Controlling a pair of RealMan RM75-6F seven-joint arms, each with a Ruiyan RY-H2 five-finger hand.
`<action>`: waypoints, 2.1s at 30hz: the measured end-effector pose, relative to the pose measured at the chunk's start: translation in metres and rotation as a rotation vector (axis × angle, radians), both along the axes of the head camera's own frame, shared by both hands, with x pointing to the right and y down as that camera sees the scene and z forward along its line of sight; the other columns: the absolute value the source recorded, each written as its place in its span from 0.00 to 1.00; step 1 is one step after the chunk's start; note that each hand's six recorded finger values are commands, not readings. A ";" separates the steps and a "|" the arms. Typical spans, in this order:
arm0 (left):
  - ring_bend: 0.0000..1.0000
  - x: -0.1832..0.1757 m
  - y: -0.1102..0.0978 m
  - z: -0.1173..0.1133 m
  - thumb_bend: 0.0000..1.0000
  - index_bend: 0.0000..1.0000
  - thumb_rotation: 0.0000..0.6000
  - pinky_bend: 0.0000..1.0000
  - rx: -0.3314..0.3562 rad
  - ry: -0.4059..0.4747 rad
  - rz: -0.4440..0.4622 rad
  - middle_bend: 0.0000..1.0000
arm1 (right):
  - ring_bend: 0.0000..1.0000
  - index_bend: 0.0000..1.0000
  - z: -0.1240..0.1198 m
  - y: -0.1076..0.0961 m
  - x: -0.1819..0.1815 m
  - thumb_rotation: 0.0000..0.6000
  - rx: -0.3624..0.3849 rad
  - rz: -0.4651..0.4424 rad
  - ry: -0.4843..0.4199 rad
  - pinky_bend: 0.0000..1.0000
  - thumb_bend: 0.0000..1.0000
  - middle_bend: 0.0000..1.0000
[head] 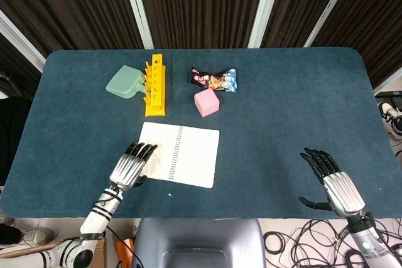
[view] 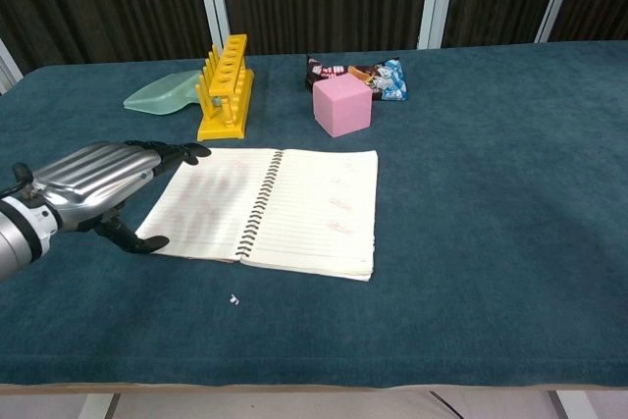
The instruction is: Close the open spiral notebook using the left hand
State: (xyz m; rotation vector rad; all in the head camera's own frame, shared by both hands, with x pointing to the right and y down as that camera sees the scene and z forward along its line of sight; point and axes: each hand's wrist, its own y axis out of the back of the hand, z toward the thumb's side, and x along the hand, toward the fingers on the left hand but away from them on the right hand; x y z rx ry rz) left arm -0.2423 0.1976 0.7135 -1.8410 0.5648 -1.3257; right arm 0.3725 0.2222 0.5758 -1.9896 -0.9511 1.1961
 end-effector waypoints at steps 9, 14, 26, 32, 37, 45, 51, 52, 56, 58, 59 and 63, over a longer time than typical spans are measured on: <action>0.11 -0.008 0.010 0.009 0.28 0.11 1.00 0.15 -0.040 -0.042 -0.003 0.15 | 0.00 0.05 0.001 0.003 0.003 1.00 -0.002 0.006 -0.001 0.08 0.00 0.03; 0.11 -0.009 0.010 0.017 0.28 0.11 1.00 0.15 -0.054 -0.053 -0.006 0.15 | 0.00 0.05 0.001 0.004 0.006 1.00 -0.001 0.015 -0.001 0.08 0.00 0.03; 0.10 -0.007 0.004 0.032 0.28 0.10 1.00 0.15 -0.085 -0.073 -0.020 0.14 | 0.00 0.05 0.001 0.005 0.010 1.00 -0.003 0.025 0.005 0.08 0.00 0.03; 0.10 -0.010 0.001 0.039 0.28 0.10 1.00 0.15 -0.098 -0.084 -0.031 0.15 | 0.00 0.05 0.001 0.006 0.011 1.00 -0.003 0.029 0.007 0.08 0.00 0.03; 0.10 -0.013 0.000 0.045 0.28 0.10 1.00 0.15 -0.114 -0.090 -0.050 0.14 | 0.00 0.05 0.000 0.006 0.013 1.00 -0.001 0.034 0.009 0.08 0.00 0.03; 0.12 -0.011 -0.005 0.045 0.27 0.14 1.00 0.18 -0.107 -0.064 -0.070 0.15 | 0.00 0.05 0.000 0.007 0.014 1.00 0.000 0.035 0.010 0.08 0.00 0.03; 0.21 -0.008 -0.010 0.047 0.40 0.28 1.00 0.24 -0.076 -0.012 -0.094 0.23 | 0.00 0.05 0.000 0.007 0.015 1.00 0.000 0.036 0.010 0.08 0.00 0.03; 0.23 -0.007 -0.011 0.047 0.42 0.30 1.00 0.25 -0.069 0.002 -0.098 0.25 | 0.00 0.05 0.000 0.007 0.015 1.00 0.000 0.037 0.010 0.08 0.00 0.03; 0.25 -0.007 -0.015 0.046 0.43 0.30 1.00 0.27 -0.012 0.057 -0.098 0.26 | 0.00 0.05 -0.001 0.006 0.015 1.00 0.002 0.038 0.005 0.08 0.00 0.03; 0.25 -0.008 -0.017 0.044 0.43 0.30 1.00 0.29 0.029 0.086 -0.092 0.26 | 0.00 0.05 -0.001 0.006 0.015 1.00 0.001 0.037 0.004 0.08 0.00 0.03; 0.26 -0.008 -0.018 0.044 0.42 0.30 1.00 0.29 0.047 0.099 -0.089 0.26 | 0.00 0.05 -0.001 0.006 0.015 1.00 0.001 0.036 0.004 0.08 0.00 0.03; 0.33 -0.004 -0.019 0.040 0.46 0.33 1.00 0.33 0.120 0.151 -0.056 0.28 | 0.00 0.05 0.000 0.005 0.014 1.00 -0.001 0.034 0.002 0.08 0.00 0.03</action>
